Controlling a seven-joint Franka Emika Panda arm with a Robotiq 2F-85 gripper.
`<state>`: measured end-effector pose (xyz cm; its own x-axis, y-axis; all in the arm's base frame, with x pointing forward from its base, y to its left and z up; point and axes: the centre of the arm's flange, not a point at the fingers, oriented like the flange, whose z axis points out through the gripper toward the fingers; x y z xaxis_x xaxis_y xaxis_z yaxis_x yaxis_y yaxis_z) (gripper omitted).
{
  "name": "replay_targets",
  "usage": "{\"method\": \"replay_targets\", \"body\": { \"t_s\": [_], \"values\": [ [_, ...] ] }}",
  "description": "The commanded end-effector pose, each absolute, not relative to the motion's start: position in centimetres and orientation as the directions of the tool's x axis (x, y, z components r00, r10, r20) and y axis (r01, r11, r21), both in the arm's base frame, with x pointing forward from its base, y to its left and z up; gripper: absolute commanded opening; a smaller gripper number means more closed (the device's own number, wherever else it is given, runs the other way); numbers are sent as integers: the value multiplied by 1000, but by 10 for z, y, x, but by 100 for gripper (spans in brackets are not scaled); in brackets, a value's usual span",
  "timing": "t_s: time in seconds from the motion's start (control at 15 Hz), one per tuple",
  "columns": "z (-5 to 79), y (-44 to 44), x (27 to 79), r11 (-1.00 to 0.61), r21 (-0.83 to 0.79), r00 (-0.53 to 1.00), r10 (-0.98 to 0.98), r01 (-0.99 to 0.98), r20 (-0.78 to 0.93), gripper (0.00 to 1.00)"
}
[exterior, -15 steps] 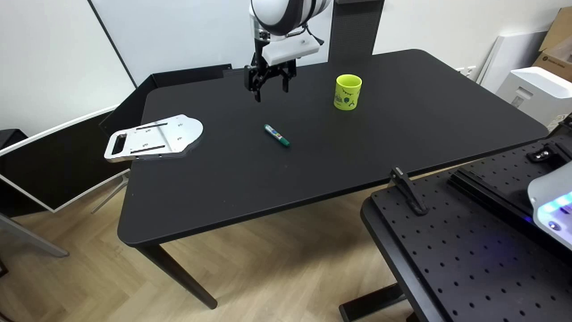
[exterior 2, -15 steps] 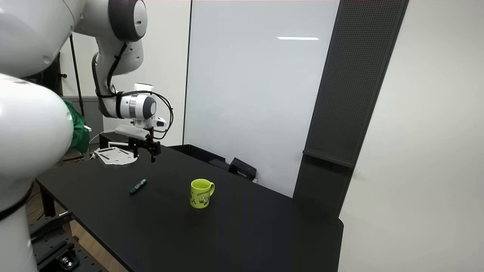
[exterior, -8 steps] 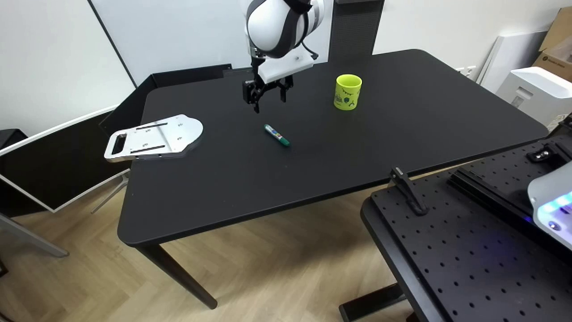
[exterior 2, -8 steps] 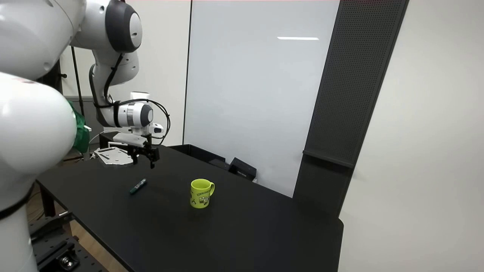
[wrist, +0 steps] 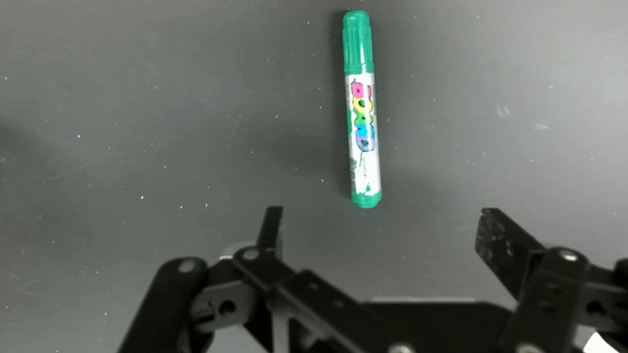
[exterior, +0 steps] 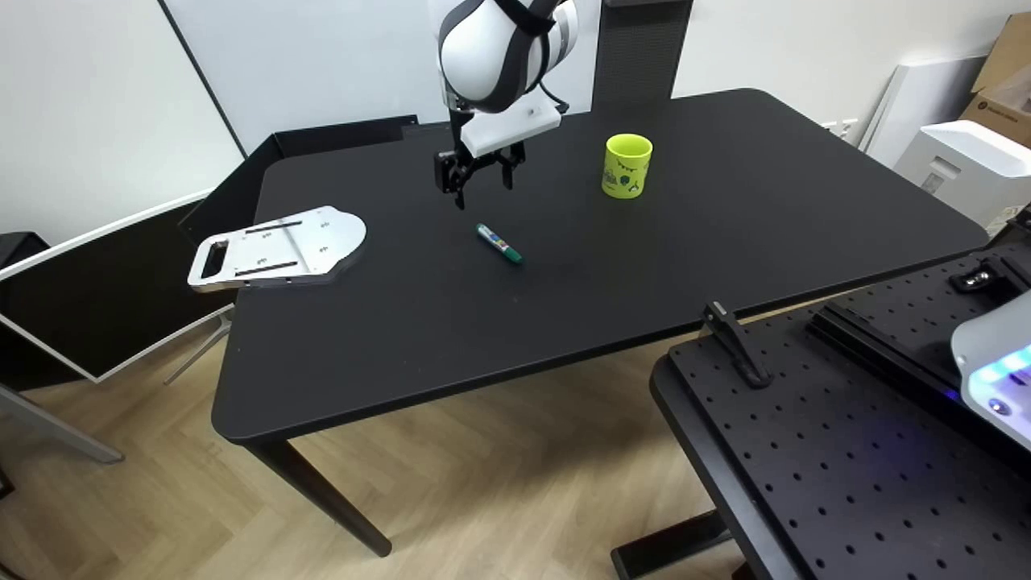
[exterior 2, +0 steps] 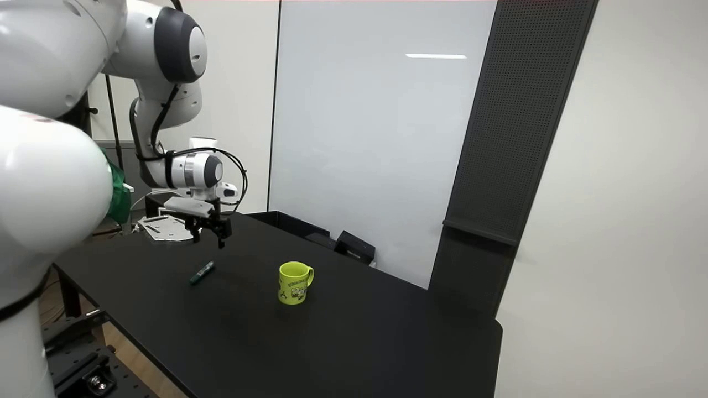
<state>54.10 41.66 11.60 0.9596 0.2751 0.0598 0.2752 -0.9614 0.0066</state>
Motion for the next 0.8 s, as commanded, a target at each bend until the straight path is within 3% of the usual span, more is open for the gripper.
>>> {"method": "replay_targets", "body": {
  "t_s": [0.0,0.73],
  "values": [
    [116,417,541,-961,7,960,275,275,60,100],
    [57,416,534,-967,6,967,254,254,10,100]
  ]
}}
